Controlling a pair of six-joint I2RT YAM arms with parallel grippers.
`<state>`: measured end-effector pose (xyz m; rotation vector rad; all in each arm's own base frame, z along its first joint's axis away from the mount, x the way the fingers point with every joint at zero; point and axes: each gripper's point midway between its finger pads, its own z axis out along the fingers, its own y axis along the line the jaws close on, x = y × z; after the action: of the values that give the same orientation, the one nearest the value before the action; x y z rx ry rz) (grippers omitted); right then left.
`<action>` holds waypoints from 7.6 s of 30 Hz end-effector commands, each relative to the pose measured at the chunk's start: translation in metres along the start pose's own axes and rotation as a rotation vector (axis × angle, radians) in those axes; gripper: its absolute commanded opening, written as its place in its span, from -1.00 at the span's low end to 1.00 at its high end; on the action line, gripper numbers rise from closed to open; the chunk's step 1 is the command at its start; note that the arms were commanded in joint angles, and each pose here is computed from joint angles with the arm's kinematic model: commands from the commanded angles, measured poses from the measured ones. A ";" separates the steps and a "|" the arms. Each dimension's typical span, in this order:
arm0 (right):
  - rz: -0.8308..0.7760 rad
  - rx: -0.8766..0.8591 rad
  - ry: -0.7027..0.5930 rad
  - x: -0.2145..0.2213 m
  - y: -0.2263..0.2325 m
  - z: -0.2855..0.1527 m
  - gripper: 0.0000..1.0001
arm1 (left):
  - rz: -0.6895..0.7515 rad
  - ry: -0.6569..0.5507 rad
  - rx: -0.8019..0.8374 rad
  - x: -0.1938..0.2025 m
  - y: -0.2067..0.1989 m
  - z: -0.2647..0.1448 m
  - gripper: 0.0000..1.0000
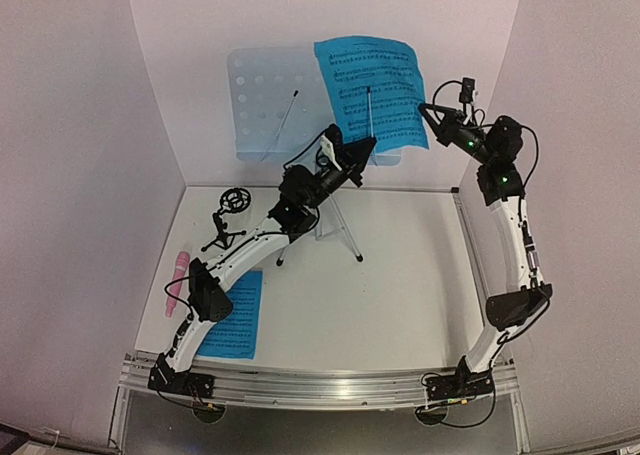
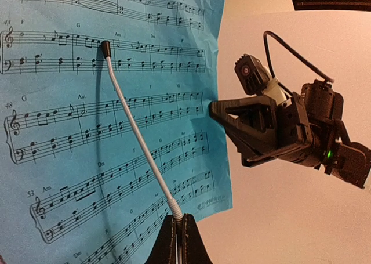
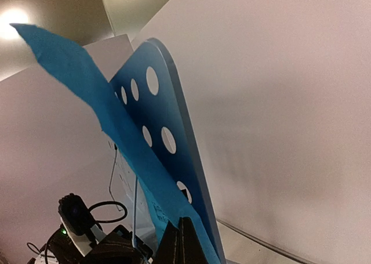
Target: Pack up the instrument practice props
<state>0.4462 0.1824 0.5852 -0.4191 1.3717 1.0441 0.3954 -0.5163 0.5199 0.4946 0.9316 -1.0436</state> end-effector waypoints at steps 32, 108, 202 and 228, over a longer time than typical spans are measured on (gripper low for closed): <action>-0.152 0.647 -0.395 -0.085 0.004 -0.128 -1.00 | 0.203 -0.064 0.122 -0.036 -0.031 -0.007 -1.00; 1.271 0.565 1.134 0.415 0.150 -0.061 -1.00 | 0.190 0.951 -0.082 -0.002 -0.030 -0.399 0.76; 1.042 -0.025 0.609 0.388 0.225 0.110 -1.00 | -1.333 0.591 -0.658 0.063 0.095 -0.459 -1.00; 0.965 0.274 0.939 0.617 0.219 0.102 -1.00 | -0.858 1.212 -1.422 0.086 0.096 -0.629 -1.00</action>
<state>0.2478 0.5887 0.1040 0.0492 2.6795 1.4790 0.2432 -0.0644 0.1175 -0.6318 2.7584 -0.4787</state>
